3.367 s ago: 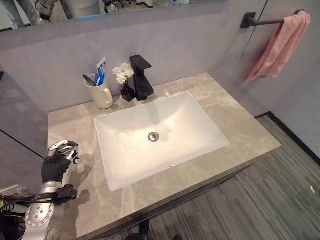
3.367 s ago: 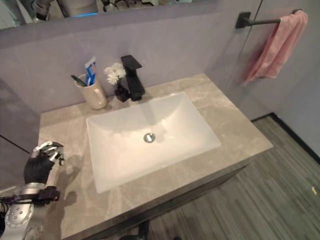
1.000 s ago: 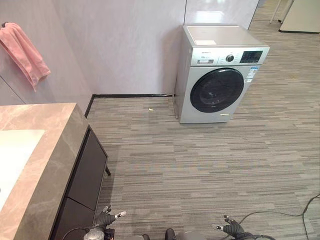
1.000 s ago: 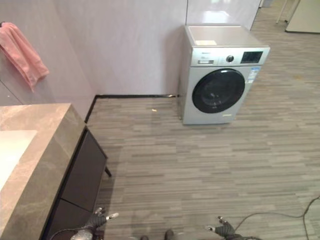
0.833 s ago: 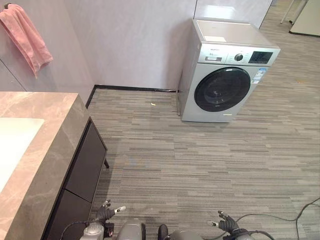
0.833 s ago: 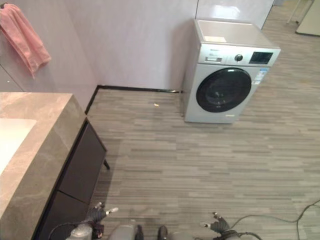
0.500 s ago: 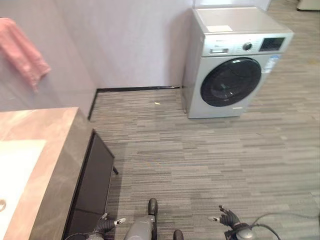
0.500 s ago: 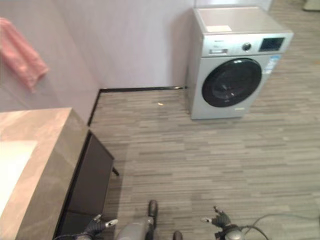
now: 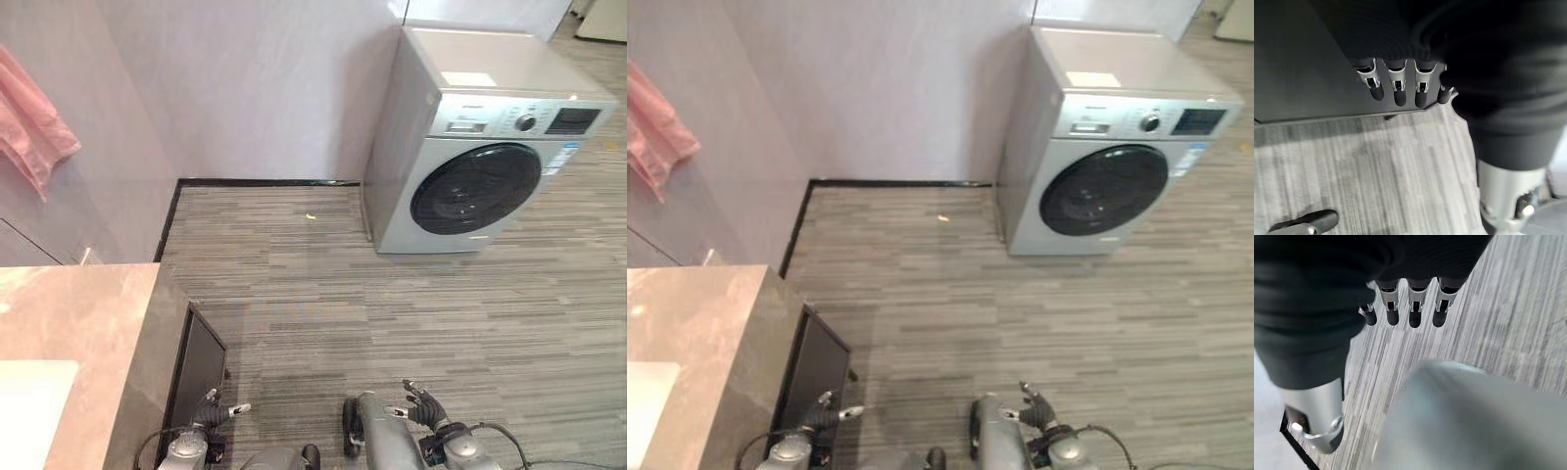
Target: Put brush and paste in cup on sink, flatten towel.
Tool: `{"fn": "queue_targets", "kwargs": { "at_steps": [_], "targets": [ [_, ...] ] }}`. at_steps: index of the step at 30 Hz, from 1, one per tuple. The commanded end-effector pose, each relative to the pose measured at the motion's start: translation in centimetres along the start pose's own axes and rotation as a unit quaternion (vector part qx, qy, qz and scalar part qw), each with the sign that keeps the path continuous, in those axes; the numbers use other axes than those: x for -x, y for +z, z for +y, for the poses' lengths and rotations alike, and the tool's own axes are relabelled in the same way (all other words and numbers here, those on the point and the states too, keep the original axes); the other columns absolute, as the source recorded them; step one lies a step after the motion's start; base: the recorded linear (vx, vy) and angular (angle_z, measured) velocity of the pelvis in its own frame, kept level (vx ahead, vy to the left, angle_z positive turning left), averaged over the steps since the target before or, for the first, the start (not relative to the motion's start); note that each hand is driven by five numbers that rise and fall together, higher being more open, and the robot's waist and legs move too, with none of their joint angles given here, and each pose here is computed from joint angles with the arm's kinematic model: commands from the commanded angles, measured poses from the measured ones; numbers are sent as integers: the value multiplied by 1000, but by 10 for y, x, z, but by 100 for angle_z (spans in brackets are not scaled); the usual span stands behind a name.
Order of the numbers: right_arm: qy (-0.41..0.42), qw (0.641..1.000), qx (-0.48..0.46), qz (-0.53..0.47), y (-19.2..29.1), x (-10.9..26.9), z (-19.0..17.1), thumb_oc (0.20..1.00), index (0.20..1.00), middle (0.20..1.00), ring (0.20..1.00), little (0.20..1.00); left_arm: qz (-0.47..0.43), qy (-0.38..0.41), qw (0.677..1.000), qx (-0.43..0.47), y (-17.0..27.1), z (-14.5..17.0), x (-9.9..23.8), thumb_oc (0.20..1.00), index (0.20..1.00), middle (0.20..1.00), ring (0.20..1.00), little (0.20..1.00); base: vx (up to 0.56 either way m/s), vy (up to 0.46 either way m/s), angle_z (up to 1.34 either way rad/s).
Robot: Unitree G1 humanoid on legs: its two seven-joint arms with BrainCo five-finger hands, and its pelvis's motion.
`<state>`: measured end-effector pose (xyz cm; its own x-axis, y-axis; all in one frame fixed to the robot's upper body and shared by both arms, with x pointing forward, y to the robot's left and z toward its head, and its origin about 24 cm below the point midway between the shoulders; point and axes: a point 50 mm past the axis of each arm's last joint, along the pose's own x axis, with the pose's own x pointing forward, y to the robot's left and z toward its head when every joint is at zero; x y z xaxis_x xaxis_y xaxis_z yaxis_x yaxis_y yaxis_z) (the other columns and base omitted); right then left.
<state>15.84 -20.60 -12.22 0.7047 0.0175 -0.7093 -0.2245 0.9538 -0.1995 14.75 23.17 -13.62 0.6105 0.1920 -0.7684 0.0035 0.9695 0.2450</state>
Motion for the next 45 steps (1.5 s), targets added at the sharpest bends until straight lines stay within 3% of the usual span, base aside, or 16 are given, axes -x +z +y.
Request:
{"fn": "queue_targets", "kwargs": {
  "at_steps": [1, 12, 19, 28, 38, 45],
  "targets": [
    [-27, 1000, 14, -2, -1, 2, -18, 1000, 1000, 1000, 1000, 1000, -25, 0, 999, -34, 7, 4, 1, 1000, 1000, 1000, 1000, 1000, 268, -196, 10],
    [-64, 997, 43, 8, -6, 8, -46, 1000, 1000, 1000, 1000, 1000, -41, 16, 999, -5, 17, 9, -1, 1000, 1000, 1000, 1000, 1000, 257, -142, 35],
    [-42, 997, 71, 1, -2, 6, -38, 1000, 1000, 1000, 1000, 1000, -21, 33, 999, 13, 1, 20, 4, 1000, 1000, 1000, 1000, 1000, 385, 121, -21],
    [-8, 997, 73, -18, 9, 1, -21, 1000, 1000, 1000, 1000, 1000, -43, 36, 998, 20, 10, 26, 4, 1000, 1000, 1000, 1000, 1000, 330, 235, -25],
    [15, 997, 70, -41, 13, 5, -12, 1000, 1000, 1000, 1000, 1000, -41, 19, 999, -19, 14, 18, 0, 1000, 1000, 1000, 1000, 1000, 307, -41, 79],
    [3, 991, 127, -52, 13, 13, -30, 1000, 1000, 1000, 1000, 1000, -53, 25, 997, -42, 11, 27, 5, 1000, 1000, 1000, 1000, 1000, 199, -176, 79]
  ]
}}
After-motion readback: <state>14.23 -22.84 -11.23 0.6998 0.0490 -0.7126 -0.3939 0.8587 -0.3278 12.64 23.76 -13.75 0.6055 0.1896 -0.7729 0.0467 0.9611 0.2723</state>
